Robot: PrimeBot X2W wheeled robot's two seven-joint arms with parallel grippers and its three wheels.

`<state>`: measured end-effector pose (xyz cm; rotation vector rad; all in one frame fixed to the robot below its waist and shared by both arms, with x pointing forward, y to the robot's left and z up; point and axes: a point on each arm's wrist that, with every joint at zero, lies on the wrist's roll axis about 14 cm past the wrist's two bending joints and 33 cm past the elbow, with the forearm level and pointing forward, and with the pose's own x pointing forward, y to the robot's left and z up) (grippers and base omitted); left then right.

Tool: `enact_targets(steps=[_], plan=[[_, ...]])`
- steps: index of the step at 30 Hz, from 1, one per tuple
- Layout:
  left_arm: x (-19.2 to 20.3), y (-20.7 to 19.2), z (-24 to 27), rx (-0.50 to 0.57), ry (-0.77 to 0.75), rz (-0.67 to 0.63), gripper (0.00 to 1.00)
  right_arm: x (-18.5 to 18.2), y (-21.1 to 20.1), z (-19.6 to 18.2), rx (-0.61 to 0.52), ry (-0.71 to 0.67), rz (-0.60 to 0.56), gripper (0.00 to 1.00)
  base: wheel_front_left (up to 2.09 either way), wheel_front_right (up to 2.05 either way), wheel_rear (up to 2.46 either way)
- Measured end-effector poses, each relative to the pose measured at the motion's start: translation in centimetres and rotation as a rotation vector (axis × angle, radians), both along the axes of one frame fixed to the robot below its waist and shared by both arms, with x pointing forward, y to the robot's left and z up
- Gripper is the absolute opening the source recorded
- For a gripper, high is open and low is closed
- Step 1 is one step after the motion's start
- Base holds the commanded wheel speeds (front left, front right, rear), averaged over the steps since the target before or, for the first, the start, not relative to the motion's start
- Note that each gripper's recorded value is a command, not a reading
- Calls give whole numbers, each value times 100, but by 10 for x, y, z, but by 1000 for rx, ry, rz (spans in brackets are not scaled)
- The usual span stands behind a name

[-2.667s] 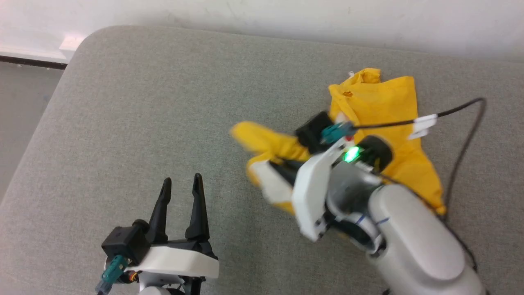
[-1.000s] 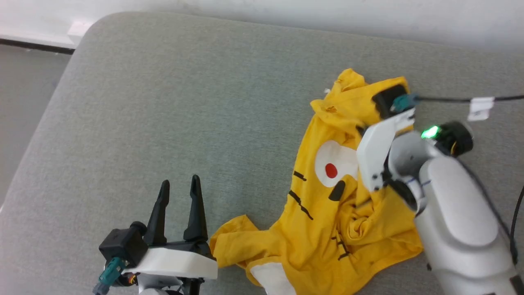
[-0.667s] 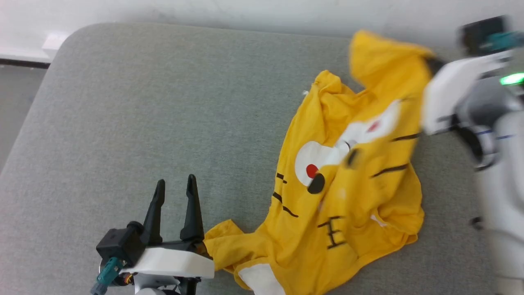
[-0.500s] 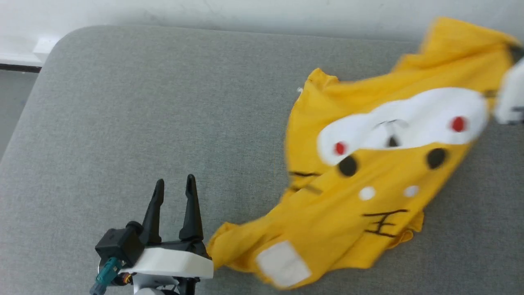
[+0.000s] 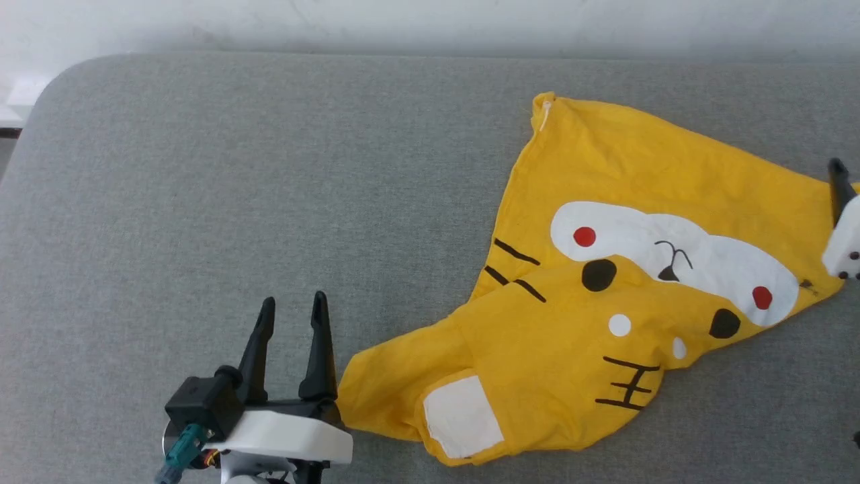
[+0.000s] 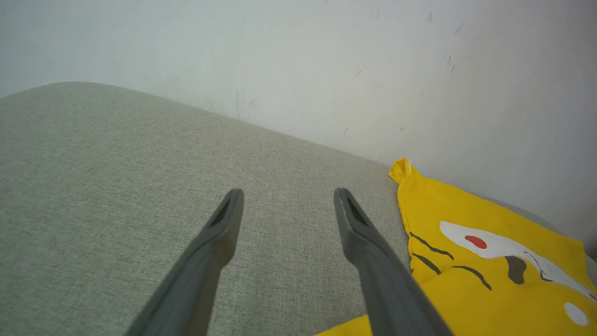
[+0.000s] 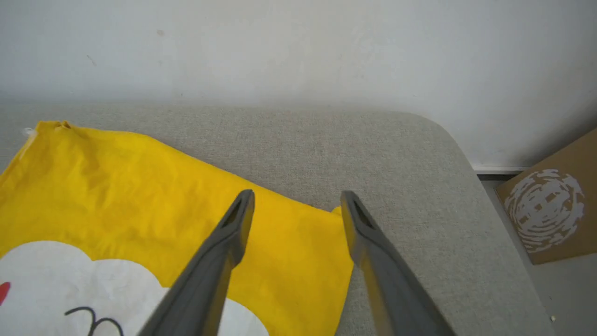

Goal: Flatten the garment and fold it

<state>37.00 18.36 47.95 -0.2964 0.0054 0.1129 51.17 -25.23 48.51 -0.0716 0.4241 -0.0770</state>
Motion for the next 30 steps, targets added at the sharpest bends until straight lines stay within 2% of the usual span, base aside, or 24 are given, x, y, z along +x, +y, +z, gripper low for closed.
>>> enact_targets(steps=[3, 6, 8, 11, 16, 19, 22, 26, 30], plan=[[2, -5, 2, 1, -9, -21, 100, 2, 14, 21, 38, -99, 28, 100, 0, 0, 0], [3, -8, 7, 2, -25, -30, 100, 2, 31, 61, 101, -265, 66, 100, 0, 0, 0], [3, -8, 11, 7, -38, -31, 100, -7, 38, 79, 130, -351, 82, 100, 0, 0, 0], [3, -9, 19, 4, -63, -40, 100, -33, 35, 83, 163, -421, 55, 100, 0, 0, 0], [-4, -14, 21, 11, -75, -72, 100, -92, 15, 57, 150, -411, -27, 100, 0, 0, 0], [-11, -12, 15, 10, -54, -68, 100, -127, 4, 25, 238, -351, -81, 100, 0, 0, 0], [-14, -13, 10, 10, -37, -70, 100, -154, -1, -2, 277, -305, -120, 100, 0, 0, 0], [-8, -26, 12, 25, -46, -113, 100, -166, 2, -8, 303, -310, -133, 100, 0, 0, 0], [20, -55, 29, 69, -76, -235, 100, -167, -2, -4, 297, -332, -145, 100, 0, 0, 0]])
